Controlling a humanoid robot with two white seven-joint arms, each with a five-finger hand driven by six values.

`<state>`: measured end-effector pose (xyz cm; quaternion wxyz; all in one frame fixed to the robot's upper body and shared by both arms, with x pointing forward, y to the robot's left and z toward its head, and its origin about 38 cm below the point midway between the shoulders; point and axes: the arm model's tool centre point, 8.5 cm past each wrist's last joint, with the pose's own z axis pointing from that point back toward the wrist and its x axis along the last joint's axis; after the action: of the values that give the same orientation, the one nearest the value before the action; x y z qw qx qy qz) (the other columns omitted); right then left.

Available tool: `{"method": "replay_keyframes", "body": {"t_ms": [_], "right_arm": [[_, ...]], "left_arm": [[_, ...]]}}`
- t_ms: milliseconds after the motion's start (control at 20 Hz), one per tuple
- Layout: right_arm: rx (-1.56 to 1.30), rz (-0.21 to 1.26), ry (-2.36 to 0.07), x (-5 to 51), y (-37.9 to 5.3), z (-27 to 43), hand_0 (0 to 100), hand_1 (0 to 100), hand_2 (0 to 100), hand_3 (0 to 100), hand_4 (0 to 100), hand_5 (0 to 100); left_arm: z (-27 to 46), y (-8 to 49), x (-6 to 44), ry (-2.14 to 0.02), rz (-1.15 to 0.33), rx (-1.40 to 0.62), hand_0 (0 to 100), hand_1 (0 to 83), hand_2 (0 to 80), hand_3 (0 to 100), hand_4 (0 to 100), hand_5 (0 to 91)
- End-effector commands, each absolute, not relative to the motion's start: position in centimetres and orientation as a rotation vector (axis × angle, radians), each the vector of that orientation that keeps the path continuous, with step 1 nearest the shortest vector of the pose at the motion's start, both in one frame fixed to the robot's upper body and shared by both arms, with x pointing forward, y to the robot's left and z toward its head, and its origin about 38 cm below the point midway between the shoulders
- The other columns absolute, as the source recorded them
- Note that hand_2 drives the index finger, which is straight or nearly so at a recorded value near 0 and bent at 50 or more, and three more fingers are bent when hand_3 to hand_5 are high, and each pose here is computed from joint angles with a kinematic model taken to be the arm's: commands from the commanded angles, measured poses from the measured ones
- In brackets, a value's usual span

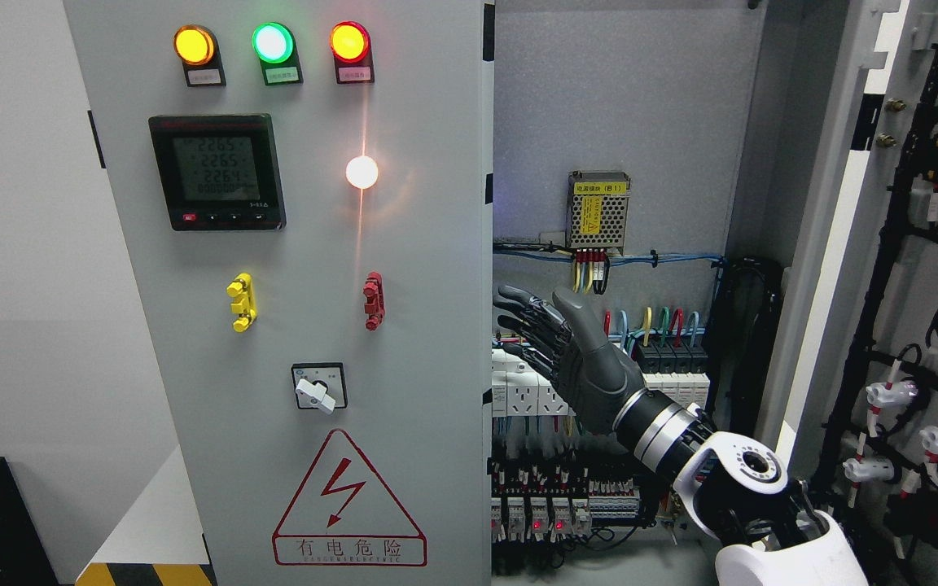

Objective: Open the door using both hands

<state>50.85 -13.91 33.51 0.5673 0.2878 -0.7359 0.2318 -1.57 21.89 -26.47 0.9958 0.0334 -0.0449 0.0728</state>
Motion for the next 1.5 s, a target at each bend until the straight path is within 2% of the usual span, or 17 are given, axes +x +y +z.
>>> {"method": "replay_keyframes", "body": {"t_ms": [0, 701, 1452], "right_arm": [[0.670, 0.531, -1.702, 51.56, -14.24, 33.04, 19, 0, 0, 0, 0, 0], [0.752, 0.549, -1.647, 52.04, -14.16, 33.31, 19, 0, 0, 0, 0, 0], [0.825, 0.645, -1.614, 51.99, -14.16, 33.30, 19, 0, 0, 0, 0, 0]], "left_arm": [[-26.47, 21.76, -1.59, -0.088, 0.112, 0.062, 0, 0.0, 0.0, 0, 0, 0.0], [-26.47, 21.76, -1.59, -0.088, 0.112, 0.062, 0, 0.0, 0.0, 0, 0, 0.0], [-26.47, 21.76, -1.59, -0.088, 0.112, 0.062, 0, 0.0, 0.0, 0, 0, 0.0]]}}
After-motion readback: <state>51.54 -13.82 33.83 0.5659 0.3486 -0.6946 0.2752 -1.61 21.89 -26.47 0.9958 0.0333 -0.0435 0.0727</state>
